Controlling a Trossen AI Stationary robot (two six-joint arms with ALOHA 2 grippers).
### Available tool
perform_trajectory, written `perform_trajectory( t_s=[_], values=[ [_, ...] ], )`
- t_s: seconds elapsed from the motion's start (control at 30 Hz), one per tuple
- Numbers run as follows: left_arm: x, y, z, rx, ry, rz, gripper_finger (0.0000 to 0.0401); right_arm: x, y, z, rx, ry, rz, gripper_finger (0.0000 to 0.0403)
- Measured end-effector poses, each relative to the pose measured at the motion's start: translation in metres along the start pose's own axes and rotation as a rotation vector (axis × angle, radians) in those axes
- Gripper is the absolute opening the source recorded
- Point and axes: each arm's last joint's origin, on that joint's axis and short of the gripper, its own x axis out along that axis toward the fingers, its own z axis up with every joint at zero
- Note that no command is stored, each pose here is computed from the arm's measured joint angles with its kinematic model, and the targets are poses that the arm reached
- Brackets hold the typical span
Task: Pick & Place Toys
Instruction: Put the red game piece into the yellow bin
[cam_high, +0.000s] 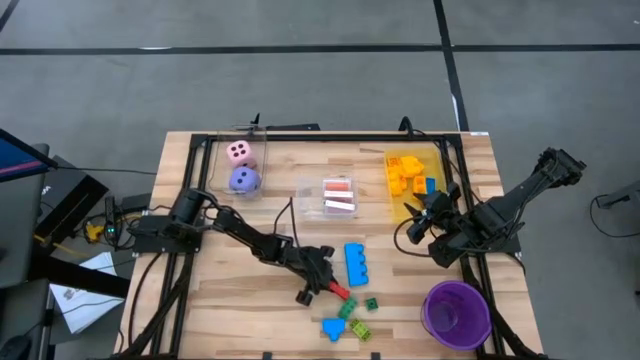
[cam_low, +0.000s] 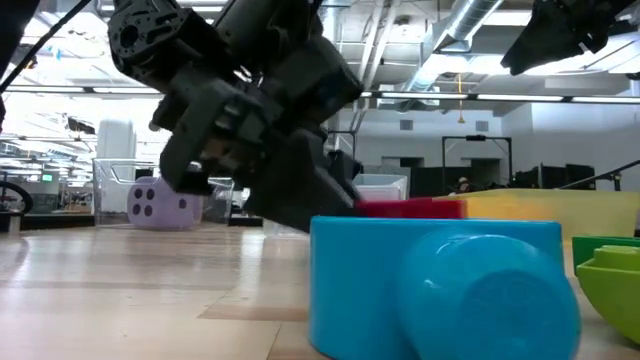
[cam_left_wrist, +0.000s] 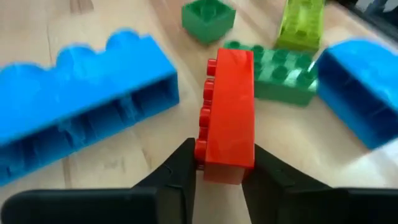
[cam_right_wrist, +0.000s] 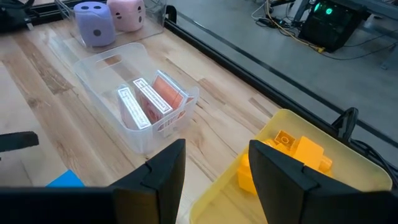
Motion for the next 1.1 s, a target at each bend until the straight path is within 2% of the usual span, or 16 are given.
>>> perform_trajectory(
  t_s=[0.27,0.43,0.57,0.77,0.97,1.1],
  values=[
    [-0.004,0.004,0.008,-0.006,-0.048,0.024,0.0088,0.0,0.008,0.003,-0.044,-0.004,0.058,0.017],
    [-0.008,0.009,0.015,-0.008,-0.072,0.164,0.0088,0.0,0.023,0.01,-0.069,-0.043,0.133,0.017],
    [-0.019,0.007,0.028,0.016,-0.09,0.311,0.0088,0.001,0.043,0.014,-0.155,-0.052,0.247,0.017],
    [-0.038,-0.012,0.052,0.086,-0.139,0.519,0.0088,0.005,0.081,0.015,-0.372,-0.103,0.434,0.017],
    [-0.044,-0.027,0.059,0.097,-0.155,0.576,0.0088,0.011,0.109,0.014,-0.498,-0.179,0.581,0.017],
    [-0.044,-0.028,0.058,0.097,-0.136,0.622,0.0088,0.012,0.119,0.019,-0.477,-0.221,0.692,0.017]
  ],
)
